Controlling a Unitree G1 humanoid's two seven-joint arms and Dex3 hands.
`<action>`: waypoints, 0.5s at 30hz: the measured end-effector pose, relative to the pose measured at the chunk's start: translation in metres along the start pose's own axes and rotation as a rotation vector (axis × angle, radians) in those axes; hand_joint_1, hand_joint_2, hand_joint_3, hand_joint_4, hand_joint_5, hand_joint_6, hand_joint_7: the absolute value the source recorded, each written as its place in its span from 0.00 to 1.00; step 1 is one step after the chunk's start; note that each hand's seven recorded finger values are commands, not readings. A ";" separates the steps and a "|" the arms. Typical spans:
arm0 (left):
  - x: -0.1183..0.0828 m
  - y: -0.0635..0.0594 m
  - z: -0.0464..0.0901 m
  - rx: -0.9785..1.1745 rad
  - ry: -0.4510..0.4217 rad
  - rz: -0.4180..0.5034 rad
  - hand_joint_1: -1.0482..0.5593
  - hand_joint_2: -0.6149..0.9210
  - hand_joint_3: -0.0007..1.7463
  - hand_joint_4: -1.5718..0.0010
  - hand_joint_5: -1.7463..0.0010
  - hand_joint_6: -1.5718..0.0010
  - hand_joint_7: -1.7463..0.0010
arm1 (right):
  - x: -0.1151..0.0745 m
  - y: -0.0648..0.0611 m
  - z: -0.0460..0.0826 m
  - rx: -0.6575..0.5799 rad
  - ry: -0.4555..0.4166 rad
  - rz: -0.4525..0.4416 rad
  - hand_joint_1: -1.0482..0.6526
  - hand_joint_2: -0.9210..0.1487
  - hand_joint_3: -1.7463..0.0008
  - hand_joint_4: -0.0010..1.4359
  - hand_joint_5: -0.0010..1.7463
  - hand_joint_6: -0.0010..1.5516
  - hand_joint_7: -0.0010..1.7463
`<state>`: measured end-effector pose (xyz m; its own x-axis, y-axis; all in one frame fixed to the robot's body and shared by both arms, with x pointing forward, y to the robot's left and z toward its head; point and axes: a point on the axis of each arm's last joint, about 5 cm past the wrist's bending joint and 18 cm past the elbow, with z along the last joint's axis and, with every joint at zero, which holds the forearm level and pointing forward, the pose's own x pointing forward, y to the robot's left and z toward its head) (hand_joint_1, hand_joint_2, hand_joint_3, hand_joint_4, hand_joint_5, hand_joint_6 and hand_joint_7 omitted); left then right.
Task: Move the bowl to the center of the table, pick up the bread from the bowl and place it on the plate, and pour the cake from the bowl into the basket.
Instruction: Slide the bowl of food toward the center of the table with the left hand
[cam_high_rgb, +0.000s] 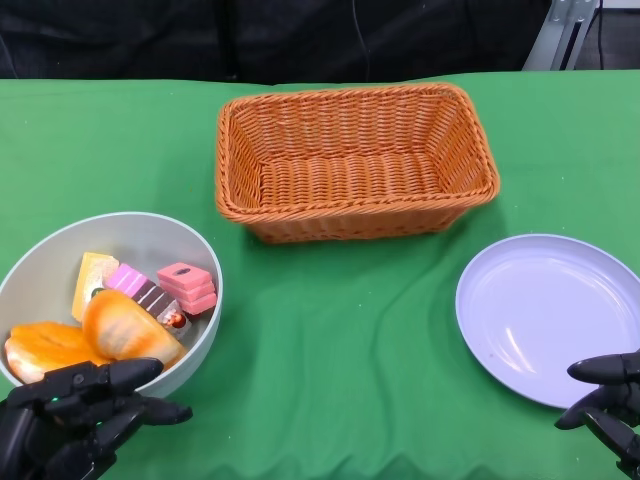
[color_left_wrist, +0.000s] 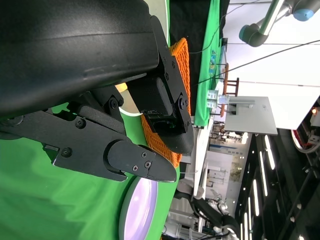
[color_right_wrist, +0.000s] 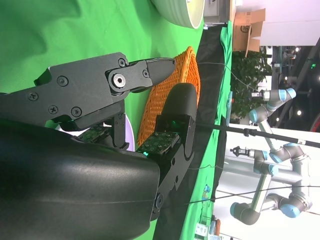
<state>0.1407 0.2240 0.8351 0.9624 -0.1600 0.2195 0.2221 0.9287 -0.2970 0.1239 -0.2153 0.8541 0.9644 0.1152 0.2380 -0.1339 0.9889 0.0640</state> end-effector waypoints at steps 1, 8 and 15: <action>0.000 0.000 0.000 0.000 0.000 0.000 0.39 1.00 0.02 0.38 0.71 0.29 1.00 | 0.000 0.000 0.000 0.000 0.000 0.000 0.43 0.00 0.93 0.50 0.72 0.45 0.45; 0.000 0.000 0.000 0.000 0.000 -0.001 0.39 1.00 0.02 0.37 0.71 0.29 1.00 | 0.000 0.000 -0.001 -0.002 0.006 -0.001 0.43 0.00 0.93 0.50 0.72 0.44 0.45; 0.000 0.000 -0.002 -0.004 0.005 0.003 0.38 1.00 0.02 0.37 0.71 0.29 1.00 | 0.000 0.000 -0.001 0.000 0.007 -0.002 0.44 0.00 0.93 0.50 0.72 0.44 0.45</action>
<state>0.1411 0.2238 0.8329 0.9637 -0.1592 0.2143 0.2202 0.9278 -0.3011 0.1238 -0.2153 0.8529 0.9662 0.1140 0.2311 -0.1321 0.9892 0.0640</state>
